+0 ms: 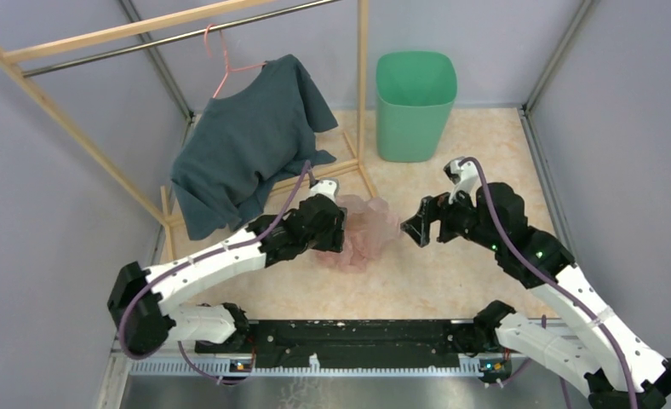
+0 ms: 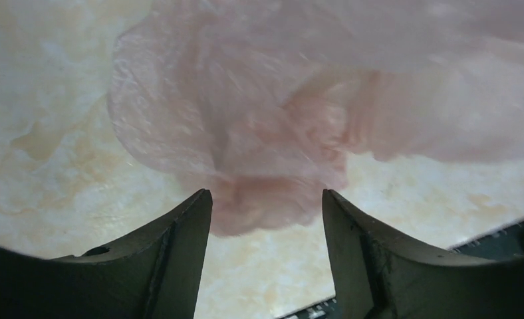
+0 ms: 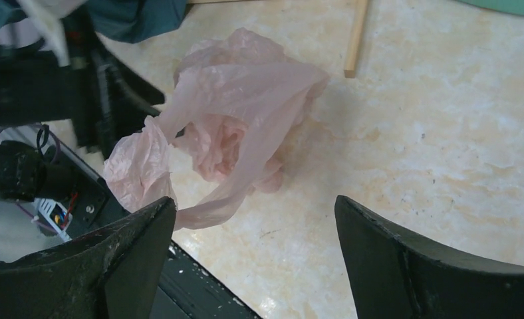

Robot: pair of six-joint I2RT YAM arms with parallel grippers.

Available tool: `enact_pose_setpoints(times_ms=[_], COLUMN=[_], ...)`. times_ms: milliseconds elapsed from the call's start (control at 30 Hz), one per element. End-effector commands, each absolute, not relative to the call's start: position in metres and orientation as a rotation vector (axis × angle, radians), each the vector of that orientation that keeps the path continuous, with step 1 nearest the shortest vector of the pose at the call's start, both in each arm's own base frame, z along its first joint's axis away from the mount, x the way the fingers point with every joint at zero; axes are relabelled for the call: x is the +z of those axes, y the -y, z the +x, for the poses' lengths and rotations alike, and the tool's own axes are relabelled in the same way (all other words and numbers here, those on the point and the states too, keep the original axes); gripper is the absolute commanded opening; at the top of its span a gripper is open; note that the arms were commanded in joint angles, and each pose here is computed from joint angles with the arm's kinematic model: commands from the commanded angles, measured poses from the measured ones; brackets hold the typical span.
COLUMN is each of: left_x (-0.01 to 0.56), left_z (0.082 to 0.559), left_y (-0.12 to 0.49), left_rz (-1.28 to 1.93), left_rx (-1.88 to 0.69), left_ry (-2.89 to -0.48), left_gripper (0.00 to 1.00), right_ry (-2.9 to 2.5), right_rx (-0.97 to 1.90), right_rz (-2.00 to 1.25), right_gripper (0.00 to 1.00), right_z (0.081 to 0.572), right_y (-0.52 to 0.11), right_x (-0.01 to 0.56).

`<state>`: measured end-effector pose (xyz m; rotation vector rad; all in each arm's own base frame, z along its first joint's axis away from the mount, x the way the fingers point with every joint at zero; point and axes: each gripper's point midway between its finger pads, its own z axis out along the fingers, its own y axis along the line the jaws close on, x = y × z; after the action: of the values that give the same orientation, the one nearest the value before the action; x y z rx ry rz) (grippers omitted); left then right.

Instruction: Put the trash bags into the trash bin

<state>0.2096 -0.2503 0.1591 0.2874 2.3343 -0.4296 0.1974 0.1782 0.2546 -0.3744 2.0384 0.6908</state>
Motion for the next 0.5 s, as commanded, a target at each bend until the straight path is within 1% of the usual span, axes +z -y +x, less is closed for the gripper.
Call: enact_pose_setpoints(times_ms=[0,33,67,167,267,367,433,467], left_x=[0.152,0.148,0.147,0.148,0.148,0.148,0.148,0.148], left_z=[0.243,0.246,0.248,0.255,0.259,0.262,0.265,0.266], left_y=[0.242,0.245,0.248,0.249,0.249,0.25,0.251,0.252], left_rz=[0.206,0.207,0.207,0.189,0.19,0.211,0.225,0.236], left_rx=[-0.369,-0.39,-0.408,-0.407,-0.398,-0.396,-0.387,-0.384], left_ry=[-2.341,-2.346,-2.337,-2.315,-2.307,-2.299,-2.297,-2.297], left_gripper=[0.63,0.58,0.56,0.52,0.5,0.45,0.39,0.35], right_ry=[-1.895,-1.9,-1.91,-1.931,-1.91,-1.902,-1.928,-1.951], right_rx=[0.782,0.788,0.791,0.761,0.75,0.754,0.736,0.711], right_rz=[-0.498,-0.515,-0.533,-0.574,-0.598,-0.609,-0.621,-0.619], right_gripper=[0.91,0.91,0.92,0.94,0.95,0.95,0.95,0.95], right_z=[0.186,0.186,0.186,0.189,0.192,0.195,0.198,0.201], right_y=[-0.191,-0.194,-0.197,-0.204,-0.208,-0.213,-0.216,-0.215], right_x=[0.299,0.299,0.298,0.294,0.299,0.302,0.291,0.282])
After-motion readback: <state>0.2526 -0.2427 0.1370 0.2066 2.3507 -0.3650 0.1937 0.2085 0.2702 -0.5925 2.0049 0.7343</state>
